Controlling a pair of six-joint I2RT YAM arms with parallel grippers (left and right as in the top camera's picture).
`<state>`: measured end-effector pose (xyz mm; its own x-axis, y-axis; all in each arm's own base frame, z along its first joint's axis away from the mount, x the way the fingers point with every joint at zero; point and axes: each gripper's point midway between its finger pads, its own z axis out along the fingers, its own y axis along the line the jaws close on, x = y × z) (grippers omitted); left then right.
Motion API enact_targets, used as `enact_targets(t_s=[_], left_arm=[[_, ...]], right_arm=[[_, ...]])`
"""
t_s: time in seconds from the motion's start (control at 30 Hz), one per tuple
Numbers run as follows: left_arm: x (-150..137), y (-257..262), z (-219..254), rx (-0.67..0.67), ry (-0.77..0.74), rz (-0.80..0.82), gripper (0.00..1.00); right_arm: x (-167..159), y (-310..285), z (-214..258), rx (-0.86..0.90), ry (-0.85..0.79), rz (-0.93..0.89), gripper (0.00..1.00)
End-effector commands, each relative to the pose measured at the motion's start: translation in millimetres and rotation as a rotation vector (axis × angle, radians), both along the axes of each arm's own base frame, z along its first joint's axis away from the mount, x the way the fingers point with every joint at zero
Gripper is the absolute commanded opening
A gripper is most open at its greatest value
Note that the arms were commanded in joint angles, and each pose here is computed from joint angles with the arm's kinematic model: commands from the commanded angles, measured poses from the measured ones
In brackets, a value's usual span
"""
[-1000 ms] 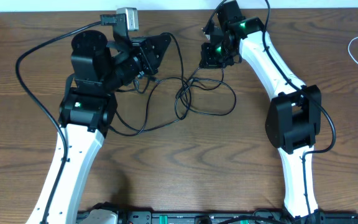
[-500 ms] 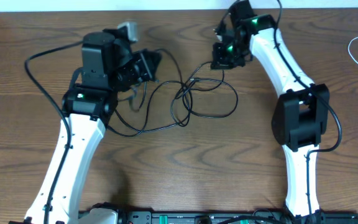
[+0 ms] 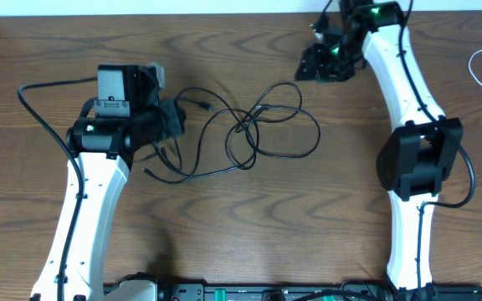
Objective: Untangle cables
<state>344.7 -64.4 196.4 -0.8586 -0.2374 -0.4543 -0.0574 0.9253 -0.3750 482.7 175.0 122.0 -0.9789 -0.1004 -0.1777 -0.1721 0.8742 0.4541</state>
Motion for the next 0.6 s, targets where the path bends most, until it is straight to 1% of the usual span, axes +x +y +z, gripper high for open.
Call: enact_targets(t_s=[0.0, 0.07, 0.1, 0.13, 0.17, 0.2, 0.3, 0.4, 0.47, 0.57], left_arm=[[-20.0, 33.5, -14.0, 0.195, 0.096, 0.047, 0.31], [-33.8, 40.6, -22.6, 0.23, 0.167, 0.063, 0.42], [-39.2, 40.8, -26.1, 0.229, 0.197, 0.066, 0.49], [-42.4, 40.9, -28.4, 0.224, 0.218, 0.078, 0.59], [-44.8, 41.1, -30.4, 0.22, 0.236, 0.088, 0.65], [-46.7, 41.2, -32.2, 0.215, 0.251, 0.1, 0.68], [-46.7, 41.2, -37.4, 0.213, 0.274, 0.107, 0.74], [-45.4, 41.0, -43.2, 0.208, 0.297, 0.121, 0.74], [-44.3, 39.4, -46.6, 0.199, 0.309, 0.124, 0.74], [-39.2, 33.5, -50.0, 0.171, 0.308, 0.11, 0.74]], right_arm=[[-14.9, 38.2, 1.6, 0.027, -0.003, 0.09, 0.66], [-22.6, 52.8, -2.1, 0.014, 0.001, 0.121, 0.71], [-27.8, 61.3, -7.2, -0.003, 0.013, 0.127, 0.75], [-30.9, 65.7, -9.3, -0.013, 0.022, 0.126, 0.76], [-35.4, 71.4, -14.7, -0.026, 0.04, 0.125, 0.76], [-40.5, 77.2, -19.7, -0.029, 0.063, 0.123, 0.76], [-54.7, 89.4, -34.0, -0.051, 0.129, 0.12, 0.76], [-68.6, 100.2, -49.1, -0.078, 0.178, 0.142, 0.76], [-72.9, 107.2, -55.8, -0.086, 0.195, 0.138, 0.73], [-74.5, 116.6, -69.2, -0.099, 0.205, 0.132, 0.67]])
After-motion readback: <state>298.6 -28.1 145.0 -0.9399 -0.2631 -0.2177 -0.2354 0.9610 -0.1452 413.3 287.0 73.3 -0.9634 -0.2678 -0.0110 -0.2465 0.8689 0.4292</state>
